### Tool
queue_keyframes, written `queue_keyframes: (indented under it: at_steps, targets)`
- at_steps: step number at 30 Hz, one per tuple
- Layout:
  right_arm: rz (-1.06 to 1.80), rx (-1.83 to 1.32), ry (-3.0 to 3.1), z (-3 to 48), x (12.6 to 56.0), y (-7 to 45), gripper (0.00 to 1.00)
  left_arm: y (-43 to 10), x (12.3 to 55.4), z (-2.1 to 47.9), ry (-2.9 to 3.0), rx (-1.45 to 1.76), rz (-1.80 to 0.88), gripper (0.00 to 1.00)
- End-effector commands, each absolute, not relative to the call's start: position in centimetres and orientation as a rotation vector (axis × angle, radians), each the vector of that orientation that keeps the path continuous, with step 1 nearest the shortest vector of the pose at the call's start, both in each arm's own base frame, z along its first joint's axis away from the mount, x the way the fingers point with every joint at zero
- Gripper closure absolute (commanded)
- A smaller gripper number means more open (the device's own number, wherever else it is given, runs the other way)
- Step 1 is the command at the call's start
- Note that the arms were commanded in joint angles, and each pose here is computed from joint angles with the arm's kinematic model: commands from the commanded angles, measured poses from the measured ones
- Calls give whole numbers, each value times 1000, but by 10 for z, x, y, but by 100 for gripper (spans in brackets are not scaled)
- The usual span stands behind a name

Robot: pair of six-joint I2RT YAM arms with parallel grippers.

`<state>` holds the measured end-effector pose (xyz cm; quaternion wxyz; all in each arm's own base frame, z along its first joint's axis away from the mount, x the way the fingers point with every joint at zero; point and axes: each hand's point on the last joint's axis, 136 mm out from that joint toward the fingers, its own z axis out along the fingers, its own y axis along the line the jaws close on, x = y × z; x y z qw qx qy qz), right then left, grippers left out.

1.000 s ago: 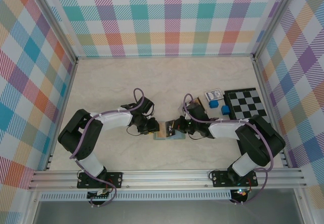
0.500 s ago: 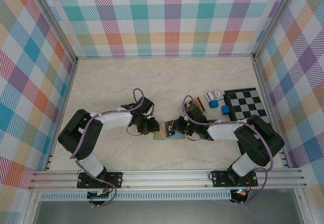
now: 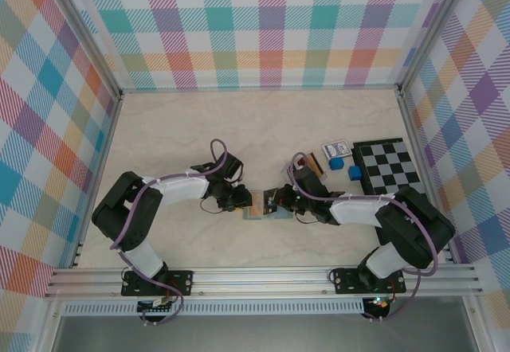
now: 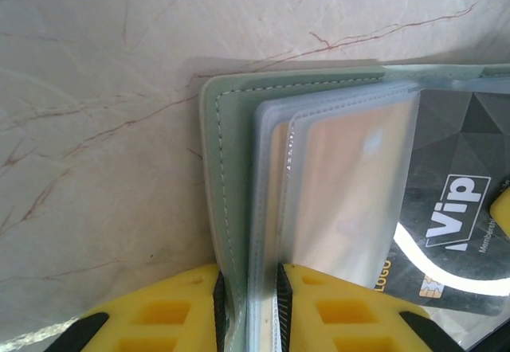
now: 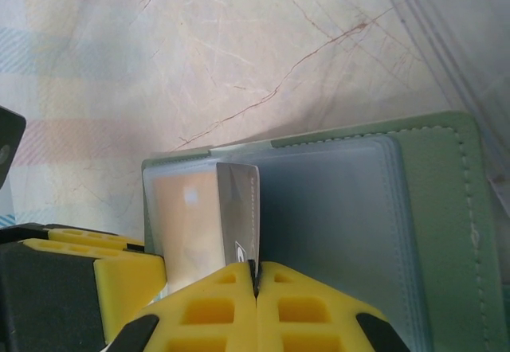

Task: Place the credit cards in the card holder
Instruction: Insert the credit card into the card slot.

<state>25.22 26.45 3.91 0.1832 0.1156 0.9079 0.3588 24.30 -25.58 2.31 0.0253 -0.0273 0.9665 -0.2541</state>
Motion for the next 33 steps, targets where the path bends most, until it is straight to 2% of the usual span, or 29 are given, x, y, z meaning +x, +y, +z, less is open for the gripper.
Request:
queue_keyframes:
  at_steps: [1,5,14,33]
  targets:
    - [888,385,2575,21,250,246,99,-254,229,9,3045,-83,-764,76]
    - [906,323,2544,34,252,249,98,-254,229,10,3042,-86,-764,76]
    - [1015,182,2641,18,235,278,99,-257,232,10,3041,-88,-772,76]
    - [1000,133,2701,18,208,259,98,-257,235,9,3038,-107,-760,77]
